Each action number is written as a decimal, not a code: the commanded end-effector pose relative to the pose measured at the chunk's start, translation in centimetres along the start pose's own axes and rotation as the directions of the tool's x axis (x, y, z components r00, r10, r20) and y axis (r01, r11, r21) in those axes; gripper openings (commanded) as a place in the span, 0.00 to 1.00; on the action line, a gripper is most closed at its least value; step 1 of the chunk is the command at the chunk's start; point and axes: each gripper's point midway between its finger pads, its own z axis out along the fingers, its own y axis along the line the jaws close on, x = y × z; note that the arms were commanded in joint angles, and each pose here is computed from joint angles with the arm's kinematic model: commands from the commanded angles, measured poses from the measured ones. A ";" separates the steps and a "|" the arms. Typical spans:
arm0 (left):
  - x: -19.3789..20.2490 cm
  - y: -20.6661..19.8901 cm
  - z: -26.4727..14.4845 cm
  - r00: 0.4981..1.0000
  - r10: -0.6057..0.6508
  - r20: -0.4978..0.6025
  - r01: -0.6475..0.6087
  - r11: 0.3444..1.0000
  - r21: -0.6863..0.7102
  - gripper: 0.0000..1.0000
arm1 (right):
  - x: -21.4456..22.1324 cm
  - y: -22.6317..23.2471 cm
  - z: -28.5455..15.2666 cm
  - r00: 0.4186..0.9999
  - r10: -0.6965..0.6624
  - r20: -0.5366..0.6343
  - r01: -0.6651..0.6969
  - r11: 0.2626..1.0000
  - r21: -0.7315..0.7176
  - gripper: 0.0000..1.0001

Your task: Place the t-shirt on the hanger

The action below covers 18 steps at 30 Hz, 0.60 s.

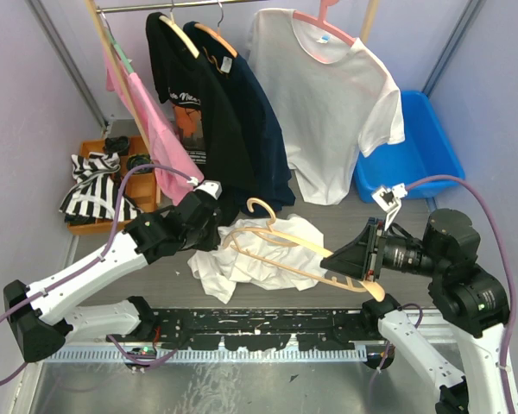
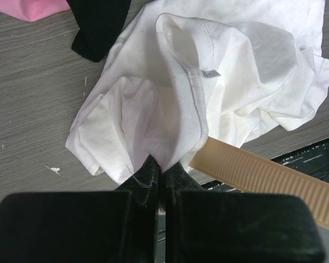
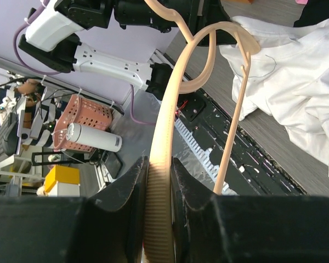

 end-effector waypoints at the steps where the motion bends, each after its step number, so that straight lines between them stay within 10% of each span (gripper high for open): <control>1: -1.0 -0.2 -0.9 0.999 0.007 0.035 -0.008 1.000 0.015 0.00 | -1.5 1.2 0.5 0.998 -0.055 0.038 0.058 0.995 -0.079 0.01; 18: -1.9 0.3 -3.1 0.998 0.023 0.062 -0.024 1.000 0.014 0.00 | -5.1 1.8 0.8 0.987 -0.131 0.089 0.134 0.991 -0.031 0.01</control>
